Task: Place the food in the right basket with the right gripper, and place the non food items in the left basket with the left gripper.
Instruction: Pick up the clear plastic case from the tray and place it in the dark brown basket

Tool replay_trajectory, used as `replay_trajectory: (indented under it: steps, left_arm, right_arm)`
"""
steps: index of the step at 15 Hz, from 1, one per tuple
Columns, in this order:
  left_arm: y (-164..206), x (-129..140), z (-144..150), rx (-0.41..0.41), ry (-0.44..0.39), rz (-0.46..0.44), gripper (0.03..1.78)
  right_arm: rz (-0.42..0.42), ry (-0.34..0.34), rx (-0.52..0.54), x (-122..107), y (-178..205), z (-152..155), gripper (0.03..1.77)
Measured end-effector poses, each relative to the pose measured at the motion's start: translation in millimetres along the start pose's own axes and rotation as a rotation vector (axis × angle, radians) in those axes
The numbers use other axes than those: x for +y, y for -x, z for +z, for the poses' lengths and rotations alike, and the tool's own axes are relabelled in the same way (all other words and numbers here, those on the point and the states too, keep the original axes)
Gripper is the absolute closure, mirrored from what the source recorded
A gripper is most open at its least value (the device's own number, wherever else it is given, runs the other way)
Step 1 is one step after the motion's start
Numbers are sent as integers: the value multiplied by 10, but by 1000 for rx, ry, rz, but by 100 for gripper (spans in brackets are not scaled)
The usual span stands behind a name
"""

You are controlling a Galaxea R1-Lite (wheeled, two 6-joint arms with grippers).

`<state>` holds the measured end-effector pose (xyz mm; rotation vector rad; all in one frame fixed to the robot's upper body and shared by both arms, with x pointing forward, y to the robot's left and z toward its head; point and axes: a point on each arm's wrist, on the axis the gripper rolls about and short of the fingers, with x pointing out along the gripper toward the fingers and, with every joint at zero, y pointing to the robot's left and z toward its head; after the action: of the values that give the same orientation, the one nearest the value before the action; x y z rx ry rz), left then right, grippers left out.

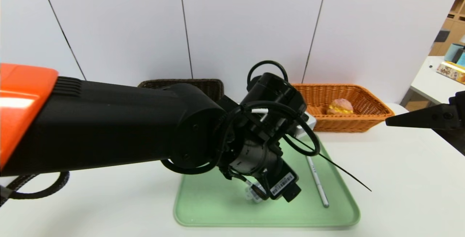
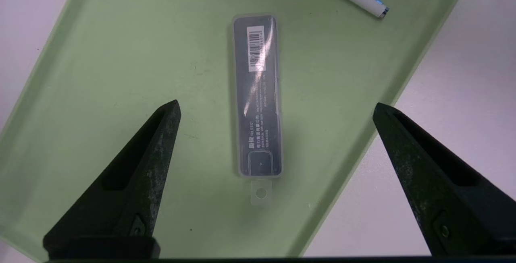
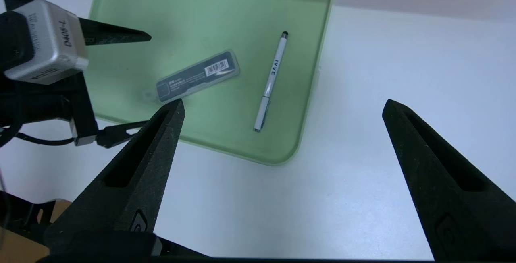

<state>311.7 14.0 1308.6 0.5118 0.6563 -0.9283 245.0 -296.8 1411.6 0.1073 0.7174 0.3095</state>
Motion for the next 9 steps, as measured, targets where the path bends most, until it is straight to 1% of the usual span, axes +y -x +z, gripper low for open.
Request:
replay_trajectory:
  steps: [2,3,4,9]
  left_arm:
    - [-160,10,-33,34,20,57,12]
    - [-210,17,-39,41,39,69,12]
    - [-252,21,-39,45,61,71,12]
    - [-432,16,-106,86,96,73,12]
  right_arm:
    - [-3,-5,16,-13,-24,-33,11]
    - [-4,-7,21,-16,-32,-45,11]
    - [-5,-7,25,-19,-41,-53,11]
    - [-5,-8,27,-20,-38,-64,11]
